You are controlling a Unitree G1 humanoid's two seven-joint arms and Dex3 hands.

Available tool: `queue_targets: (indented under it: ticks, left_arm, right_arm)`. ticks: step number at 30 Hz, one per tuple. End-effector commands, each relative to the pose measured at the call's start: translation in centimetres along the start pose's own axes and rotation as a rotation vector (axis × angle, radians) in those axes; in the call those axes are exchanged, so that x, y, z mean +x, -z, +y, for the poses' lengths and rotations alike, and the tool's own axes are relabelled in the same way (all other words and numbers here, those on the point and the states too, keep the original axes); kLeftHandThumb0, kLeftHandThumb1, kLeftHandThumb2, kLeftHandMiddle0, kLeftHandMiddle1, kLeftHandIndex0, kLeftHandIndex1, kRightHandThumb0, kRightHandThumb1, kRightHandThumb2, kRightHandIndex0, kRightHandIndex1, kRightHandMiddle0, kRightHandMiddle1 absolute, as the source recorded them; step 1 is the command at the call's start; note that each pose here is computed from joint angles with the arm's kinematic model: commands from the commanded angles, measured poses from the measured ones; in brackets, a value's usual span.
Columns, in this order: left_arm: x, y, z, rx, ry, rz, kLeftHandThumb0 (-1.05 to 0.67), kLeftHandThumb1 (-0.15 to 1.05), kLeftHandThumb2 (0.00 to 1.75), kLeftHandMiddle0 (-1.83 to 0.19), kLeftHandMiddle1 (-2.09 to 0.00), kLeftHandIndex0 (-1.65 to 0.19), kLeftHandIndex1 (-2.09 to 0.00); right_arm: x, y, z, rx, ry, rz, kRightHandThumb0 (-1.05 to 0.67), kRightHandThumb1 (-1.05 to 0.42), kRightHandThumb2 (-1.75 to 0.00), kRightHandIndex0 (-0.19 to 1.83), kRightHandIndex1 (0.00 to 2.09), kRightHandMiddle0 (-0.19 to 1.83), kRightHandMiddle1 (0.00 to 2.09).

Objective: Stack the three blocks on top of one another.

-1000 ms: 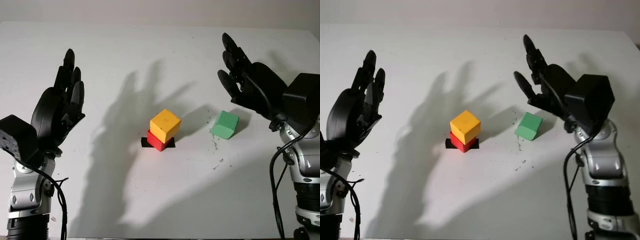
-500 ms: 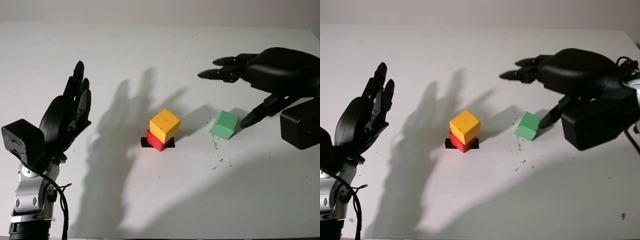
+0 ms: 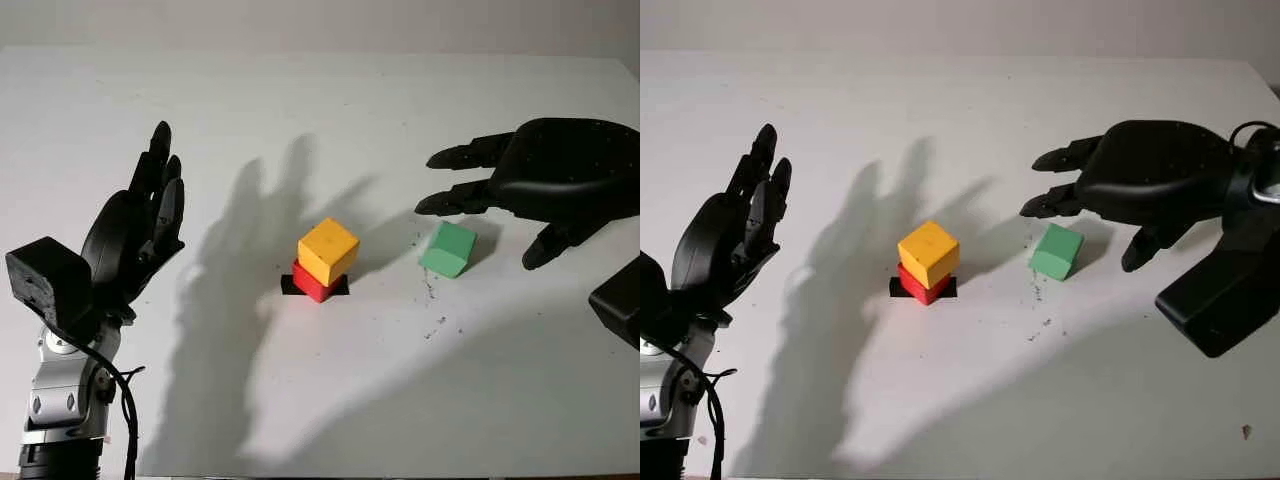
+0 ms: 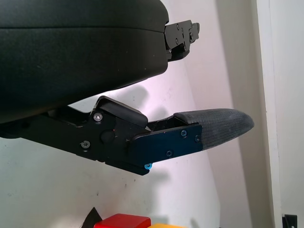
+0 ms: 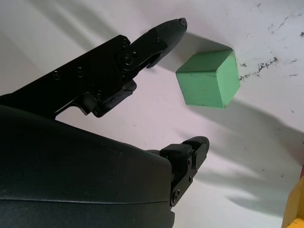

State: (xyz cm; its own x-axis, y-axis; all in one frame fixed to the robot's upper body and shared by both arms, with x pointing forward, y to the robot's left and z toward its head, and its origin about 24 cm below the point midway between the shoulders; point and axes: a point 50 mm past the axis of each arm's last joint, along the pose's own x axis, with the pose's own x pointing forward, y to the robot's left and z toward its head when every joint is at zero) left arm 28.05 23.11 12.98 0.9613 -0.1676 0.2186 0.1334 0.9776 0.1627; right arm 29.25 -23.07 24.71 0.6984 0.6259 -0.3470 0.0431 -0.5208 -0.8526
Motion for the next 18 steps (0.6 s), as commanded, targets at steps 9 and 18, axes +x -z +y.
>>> queue_targets:
  ticks: [9, 18]
  left_arm:
    - [0.1, -0.4, -0.2, 0.01, 0.003, -0.007, -0.82, 1.05, 0.65, 0.19, 0.0, 0.19, 0.0]
    - [0.0, -0.5, -0.3, 0.007, 0.006, -0.005, -0.8, 1.05, 0.64, 0.19, 0.0, 0.19, 0.0]
  right_arm:
    - [2.2, 0.0, 3.0, 0.142, 0.134, 0.022, -0.47, -0.74, -0.06, 0.27, 0.05, 0.49, 0.06]
    - [3.5, -0.2, 4.9, 0.172, 0.147, 0.016, -0.47, -0.77, -0.06, 0.24, 0.04, 0.5, 0.06]
